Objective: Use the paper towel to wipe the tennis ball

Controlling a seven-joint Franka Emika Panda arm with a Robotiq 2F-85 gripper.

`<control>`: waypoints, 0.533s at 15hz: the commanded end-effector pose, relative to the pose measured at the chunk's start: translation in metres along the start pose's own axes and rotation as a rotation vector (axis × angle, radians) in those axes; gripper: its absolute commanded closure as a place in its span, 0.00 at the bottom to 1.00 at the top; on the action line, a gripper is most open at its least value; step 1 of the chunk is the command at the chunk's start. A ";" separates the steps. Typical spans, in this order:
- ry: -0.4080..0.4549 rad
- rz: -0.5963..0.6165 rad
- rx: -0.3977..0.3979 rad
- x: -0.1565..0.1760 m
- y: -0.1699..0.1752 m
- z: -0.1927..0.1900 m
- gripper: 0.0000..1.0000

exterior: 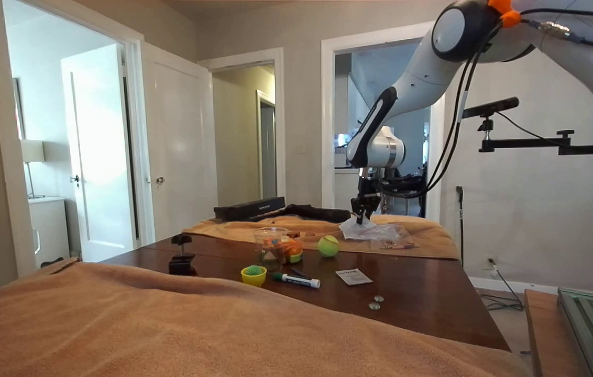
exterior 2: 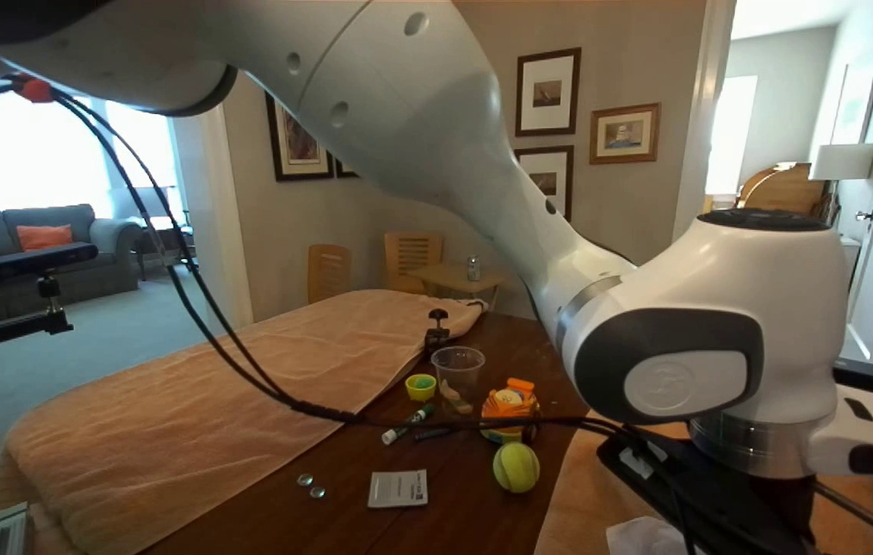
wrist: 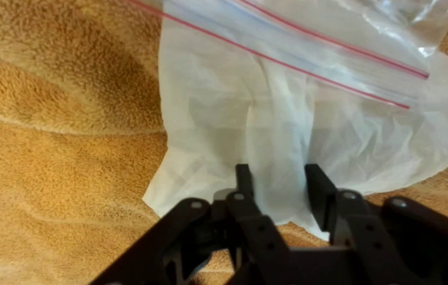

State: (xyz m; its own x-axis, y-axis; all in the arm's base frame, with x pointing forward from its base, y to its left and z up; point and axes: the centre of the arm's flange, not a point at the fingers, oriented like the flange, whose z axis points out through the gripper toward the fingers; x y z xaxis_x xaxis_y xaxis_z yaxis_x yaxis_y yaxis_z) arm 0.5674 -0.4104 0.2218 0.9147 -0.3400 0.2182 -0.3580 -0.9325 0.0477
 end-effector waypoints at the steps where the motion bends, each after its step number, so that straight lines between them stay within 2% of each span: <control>1: 0.027 -0.011 -0.025 0.006 -0.011 -0.007 0.91; 2: 0.022 -0.017 -0.020 0.005 -0.013 -0.008 0.99; 5: 0.030 -0.035 -0.016 -0.003 -0.021 -0.020 1.00; 8: 0.070 -0.067 -0.031 -0.023 -0.034 -0.049 1.00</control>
State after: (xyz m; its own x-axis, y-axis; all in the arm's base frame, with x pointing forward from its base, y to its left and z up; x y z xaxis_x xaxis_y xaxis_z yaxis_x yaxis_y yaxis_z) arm 0.5761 -0.3940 0.2335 0.9198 -0.2990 0.2540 -0.3254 -0.9431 0.0683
